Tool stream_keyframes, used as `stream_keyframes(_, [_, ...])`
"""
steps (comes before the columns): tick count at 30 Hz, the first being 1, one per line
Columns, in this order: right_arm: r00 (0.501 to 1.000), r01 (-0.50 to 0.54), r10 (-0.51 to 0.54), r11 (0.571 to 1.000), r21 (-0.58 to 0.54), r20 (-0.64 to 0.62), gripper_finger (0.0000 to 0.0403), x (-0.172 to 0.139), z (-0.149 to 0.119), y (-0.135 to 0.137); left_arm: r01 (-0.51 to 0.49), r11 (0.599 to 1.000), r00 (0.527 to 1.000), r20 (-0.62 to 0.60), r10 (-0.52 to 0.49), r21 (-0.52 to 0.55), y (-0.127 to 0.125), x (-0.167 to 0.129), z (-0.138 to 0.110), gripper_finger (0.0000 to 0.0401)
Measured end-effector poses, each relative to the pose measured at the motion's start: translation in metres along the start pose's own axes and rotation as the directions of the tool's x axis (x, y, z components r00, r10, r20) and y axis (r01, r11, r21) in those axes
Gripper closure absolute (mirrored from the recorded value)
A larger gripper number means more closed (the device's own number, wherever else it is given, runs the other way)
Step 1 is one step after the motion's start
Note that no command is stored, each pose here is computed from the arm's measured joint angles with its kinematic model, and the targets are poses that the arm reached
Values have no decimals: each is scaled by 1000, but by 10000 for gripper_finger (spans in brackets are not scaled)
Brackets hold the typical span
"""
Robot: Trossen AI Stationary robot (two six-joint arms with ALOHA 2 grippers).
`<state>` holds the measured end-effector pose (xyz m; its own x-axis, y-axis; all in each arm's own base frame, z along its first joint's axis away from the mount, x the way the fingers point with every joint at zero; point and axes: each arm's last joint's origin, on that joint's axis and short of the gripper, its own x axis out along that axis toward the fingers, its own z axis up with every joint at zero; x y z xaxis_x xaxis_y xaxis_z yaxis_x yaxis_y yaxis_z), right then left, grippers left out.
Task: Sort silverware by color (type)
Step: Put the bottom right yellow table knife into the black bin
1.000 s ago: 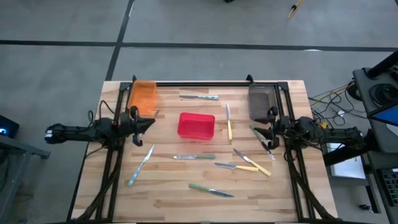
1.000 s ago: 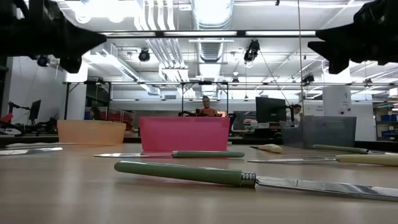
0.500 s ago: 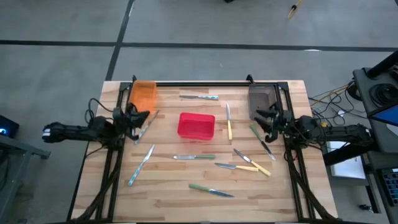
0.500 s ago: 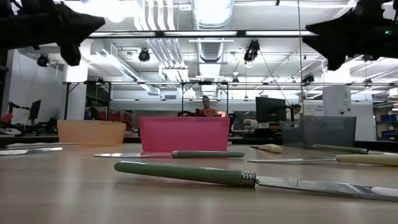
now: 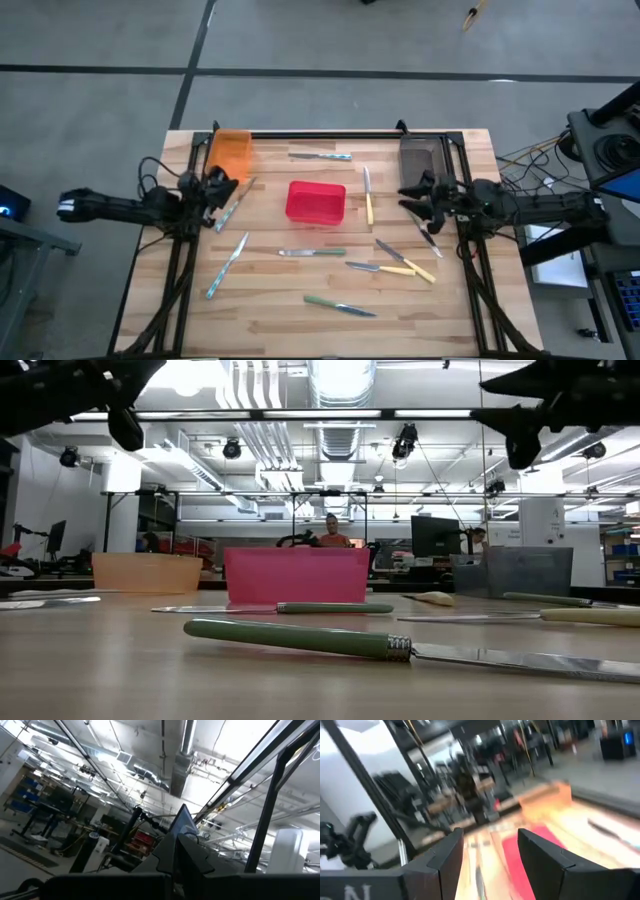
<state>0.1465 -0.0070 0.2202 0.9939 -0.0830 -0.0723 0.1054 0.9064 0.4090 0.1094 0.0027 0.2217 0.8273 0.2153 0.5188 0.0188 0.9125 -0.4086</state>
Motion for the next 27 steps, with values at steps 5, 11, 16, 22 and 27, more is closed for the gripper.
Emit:
stream_keyframes(5, [979,100,-87,993,61,-187,225,15,13,7,-16,999,999,-45,17,35,-1,9,-3,401])
stream_keyframes(11, [873,298,-205,942,152,-443,225,31,27,14,-16,995,998,-60,22,101,-9,29,2,401])
stream_keyframes(16, [716,419,-201,890,181,-669,225,41,31,20,-15,979,996,-87,33,202,-14,47,4,401])
stream_keyframes(22, [549,504,-80,826,252,-832,225,53,21,24,-6,942,980,-184,72,337,-19,67,2,401])
stream_keyframes(27, [430,533,-49,820,209,-901,225,57,4,28,12,911,954,-278,114,412,-21,83,-5,401])
